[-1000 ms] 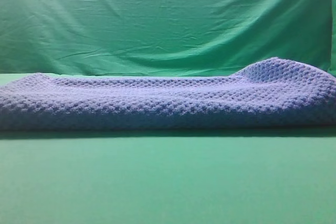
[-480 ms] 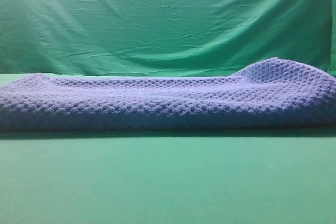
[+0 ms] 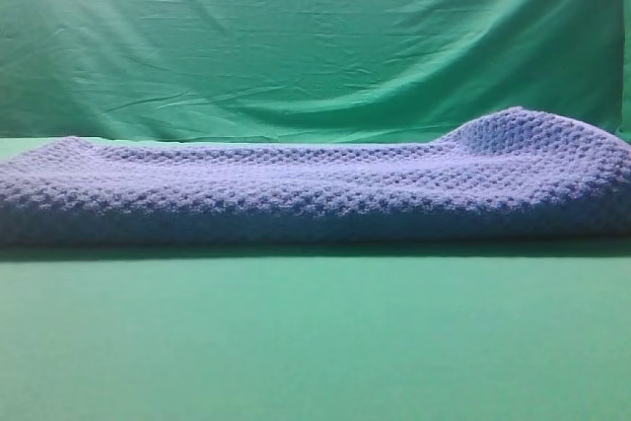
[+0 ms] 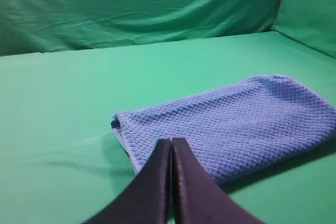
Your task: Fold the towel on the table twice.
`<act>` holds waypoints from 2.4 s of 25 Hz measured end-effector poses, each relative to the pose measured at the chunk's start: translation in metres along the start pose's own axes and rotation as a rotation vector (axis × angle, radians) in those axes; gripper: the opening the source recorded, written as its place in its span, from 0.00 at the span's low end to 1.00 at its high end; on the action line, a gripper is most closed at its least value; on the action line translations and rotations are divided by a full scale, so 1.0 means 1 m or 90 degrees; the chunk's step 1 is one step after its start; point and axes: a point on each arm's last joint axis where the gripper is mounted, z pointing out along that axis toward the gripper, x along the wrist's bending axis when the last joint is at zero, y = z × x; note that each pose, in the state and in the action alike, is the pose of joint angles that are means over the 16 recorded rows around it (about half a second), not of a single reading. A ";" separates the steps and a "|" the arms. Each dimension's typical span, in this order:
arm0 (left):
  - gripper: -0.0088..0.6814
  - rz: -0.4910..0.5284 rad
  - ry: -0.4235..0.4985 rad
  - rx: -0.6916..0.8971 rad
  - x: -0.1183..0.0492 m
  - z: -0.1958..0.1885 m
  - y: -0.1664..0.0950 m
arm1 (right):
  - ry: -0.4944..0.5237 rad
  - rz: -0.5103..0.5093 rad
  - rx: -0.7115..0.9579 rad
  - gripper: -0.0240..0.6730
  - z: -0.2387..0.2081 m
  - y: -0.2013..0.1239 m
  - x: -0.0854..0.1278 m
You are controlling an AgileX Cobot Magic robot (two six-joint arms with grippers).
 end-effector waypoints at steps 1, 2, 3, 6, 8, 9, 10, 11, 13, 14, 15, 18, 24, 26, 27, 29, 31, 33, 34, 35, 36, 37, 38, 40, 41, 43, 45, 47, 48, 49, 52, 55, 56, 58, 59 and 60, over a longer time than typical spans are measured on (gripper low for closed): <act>0.01 0.002 0.006 -0.006 0.001 0.002 -0.002 | -0.002 -0.001 -0.004 0.03 0.003 -0.004 0.000; 0.01 0.004 0.013 -0.014 0.003 0.004 -0.003 | -0.004 -0.002 -0.009 0.03 0.006 -0.008 -0.001; 0.01 0.006 0.020 -0.022 0.005 0.006 -0.005 | -0.006 -0.004 -0.015 0.03 0.010 -0.012 -0.001; 0.01 0.007 0.038 -0.049 0.009 0.012 -0.012 | -0.012 -0.008 -0.037 0.03 0.019 -0.025 -0.003; 0.01 0.006 0.049 -0.067 0.012 0.016 -0.016 | -0.015 -0.010 -0.053 0.03 0.024 -0.034 -0.003; 0.01 0.004 0.053 -0.075 0.014 0.018 -0.018 | -0.017 -0.011 -0.062 0.03 0.026 -0.037 -0.004; 0.01 0.003 0.058 -0.082 0.015 0.020 -0.021 | -0.018 -0.011 -0.069 0.03 0.028 -0.041 -0.004; 0.01 0.002 0.061 -0.088 0.016 0.021 -0.023 | -0.019 -0.012 -0.076 0.03 0.029 -0.044 -0.004; 0.01 0.000 0.068 -0.099 0.018 0.023 -0.026 | -0.021 -0.013 -0.089 0.03 0.032 -0.049 -0.005; 0.01 -0.001 0.071 -0.103 0.019 0.024 -0.028 | -0.022 -0.014 -0.094 0.03 0.033 -0.051 -0.005; 0.01 -0.002 0.073 -0.108 0.019 0.025 -0.029 | -0.022 -0.015 -0.099 0.03 0.033 -0.052 -0.005; 0.01 -0.004 0.077 -0.117 0.020 0.026 -0.030 | -0.024 -0.016 -0.106 0.03 0.035 -0.056 -0.005; 0.01 -0.003 0.078 -0.111 0.021 0.027 -0.033 | -0.024 -0.017 -0.106 0.03 0.035 -0.058 -0.005; 0.01 -0.002 0.078 -0.100 0.021 0.028 -0.037 | -0.024 -0.017 -0.100 0.03 0.036 -0.060 -0.005; 0.01 -0.001 0.078 -0.093 0.021 0.029 -0.039 | -0.024 -0.017 -0.095 0.03 0.036 -0.062 -0.005; 0.01 0.001 0.079 -0.077 0.022 0.030 -0.045 | -0.024 -0.016 -0.085 0.03 0.037 -0.066 -0.005; 0.01 0.003 0.079 -0.059 0.023 0.032 -0.052 | -0.023 -0.018 -0.071 0.03 0.038 -0.071 -0.005; 0.01 0.006 0.080 -0.040 0.023 0.034 -0.058 | -0.023 -0.021 -0.056 0.03 0.039 -0.076 -0.006; 0.01 0.007 0.080 -0.030 0.024 0.035 -0.062 | -0.023 -0.024 -0.047 0.03 0.040 -0.078 -0.006; 0.01 0.008 0.080 -0.019 0.024 0.036 -0.065 | -0.023 -0.027 -0.038 0.03 0.040 -0.081 -0.006; 0.01 0.009 0.080 -0.009 0.024 0.037 -0.069 | -0.023 -0.030 -0.029 0.03 0.041 -0.083 -0.006; 0.01 0.010 0.079 0.002 0.025 0.037 -0.073 | -0.023 -0.032 -0.020 0.03 0.041 -0.086 -0.006; 0.01 0.010 0.079 0.013 0.025 0.038 -0.076 | -0.024 -0.035 -0.010 0.03 0.041 -0.089 -0.006; 0.01 0.010 0.078 0.031 0.025 0.039 -0.082 | -0.024 -0.041 0.011 0.03 0.042 -0.094 -0.006; 0.01 0.010 0.078 0.039 0.025 0.039 -0.084 | -0.024 -0.044 0.022 0.03 0.042 -0.096 -0.006; 0.01 0.011 0.076 0.051 0.025 0.039 -0.088 | -0.024 -0.049 0.043 0.03 0.042 -0.099 -0.006; 0.01 0.012 0.075 0.060 0.025 0.039 -0.089 | -0.025 -0.053 0.064 0.03 0.042 -0.102 -0.006; 0.01 0.016 0.074 0.067 0.025 0.039 -0.090 | -0.025 -0.055 0.085 0.03 0.041 -0.105 -0.007; 0.01 0.019 0.074 0.071 0.025 0.039 -0.091 | -0.025 -0.056 0.094 0.03 0.041 -0.107 -0.007; 0.01 0.022 0.073 0.074 0.025 0.039 -0.091 | -0.025 -0.055 0.103 0.03 0.041 -0.108 -0.007; 0.01 0.034 0.073 0.082 0.025 0.039 -0.092 | -0.025 -0.053 0.129 0.03 0.040 -0.112 -0.007; 0.01 0.046 0.074 0.085 0.025 0.039 -0.092 | -0.026 -0.050 0.149 0.03 0.040 -0.114 -0.007; 0.01 0.050 0.074 0.085 0.026 0.039 -0.092 | -0.026 -0.049 0.153 0.03 0.039 -0.115 -0.007; 0.01 0.059 0.075 0.087 0.026 0.039 -0.092 | -0.026 -0.047 0.159 0.03 0.039 -0.116 -0.007; 0.01 0.063 0.075 0.087 0.026 0.039 -0.092 | -0.026 -0.047 0.161 0.03 0.039 -0.116 -0.007; 0.01 0.067 0.076 0.088 0.026 0.039 -0.092 | -0.026 -0.047 0.162 0.03 0.039 -0.116 -0.007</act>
